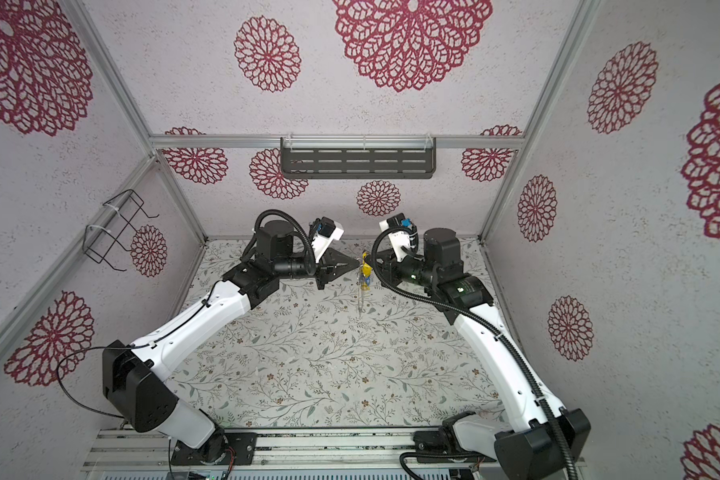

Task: Remove the keys from the keyring

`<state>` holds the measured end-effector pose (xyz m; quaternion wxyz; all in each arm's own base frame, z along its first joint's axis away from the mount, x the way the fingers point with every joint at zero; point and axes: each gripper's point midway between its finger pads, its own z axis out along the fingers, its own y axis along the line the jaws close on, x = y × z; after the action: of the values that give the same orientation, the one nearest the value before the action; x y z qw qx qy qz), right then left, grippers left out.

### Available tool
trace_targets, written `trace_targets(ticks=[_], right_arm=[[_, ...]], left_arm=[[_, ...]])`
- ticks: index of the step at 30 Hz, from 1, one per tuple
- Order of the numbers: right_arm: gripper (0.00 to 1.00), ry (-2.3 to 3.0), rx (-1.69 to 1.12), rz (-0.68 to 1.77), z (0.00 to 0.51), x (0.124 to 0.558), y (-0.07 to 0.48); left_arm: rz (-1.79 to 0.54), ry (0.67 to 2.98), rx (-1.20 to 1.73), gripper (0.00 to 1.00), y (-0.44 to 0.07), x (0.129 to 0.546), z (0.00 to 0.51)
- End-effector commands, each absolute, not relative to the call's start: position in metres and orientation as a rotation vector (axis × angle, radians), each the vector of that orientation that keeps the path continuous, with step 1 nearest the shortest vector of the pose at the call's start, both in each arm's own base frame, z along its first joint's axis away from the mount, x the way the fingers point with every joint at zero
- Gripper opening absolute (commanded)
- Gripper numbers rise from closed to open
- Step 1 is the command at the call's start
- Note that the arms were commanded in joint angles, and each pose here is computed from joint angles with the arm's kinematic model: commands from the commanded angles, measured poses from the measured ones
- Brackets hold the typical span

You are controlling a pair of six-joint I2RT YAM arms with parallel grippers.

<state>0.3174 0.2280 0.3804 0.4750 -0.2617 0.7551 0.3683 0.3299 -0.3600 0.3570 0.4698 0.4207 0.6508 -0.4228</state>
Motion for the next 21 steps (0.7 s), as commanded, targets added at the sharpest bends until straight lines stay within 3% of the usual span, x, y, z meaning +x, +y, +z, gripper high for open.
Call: trace_targets(ticks=[1, 10, 21], right_arm=[[0.00, 1.787, -0.578, 0.966, 0.422, 0.317, 0.229], [0.00, 1.919, -0.393, 0.992, 0.417, 0.340, 0.222], [0.00, 2.087, -0.273, 1.013, 0.364, 0.374, 0.205]], left_arm=[[-0.953, 1.636, 1.055, 0.00, -0.364, 0.333, 0.340], [-0.817, 1.523, 1.157, 0.00, -0.378, 0.317, 0.331], [-0.813, 1.296, 1.218, 0.00, -0.368, 0.284, 0.374]])
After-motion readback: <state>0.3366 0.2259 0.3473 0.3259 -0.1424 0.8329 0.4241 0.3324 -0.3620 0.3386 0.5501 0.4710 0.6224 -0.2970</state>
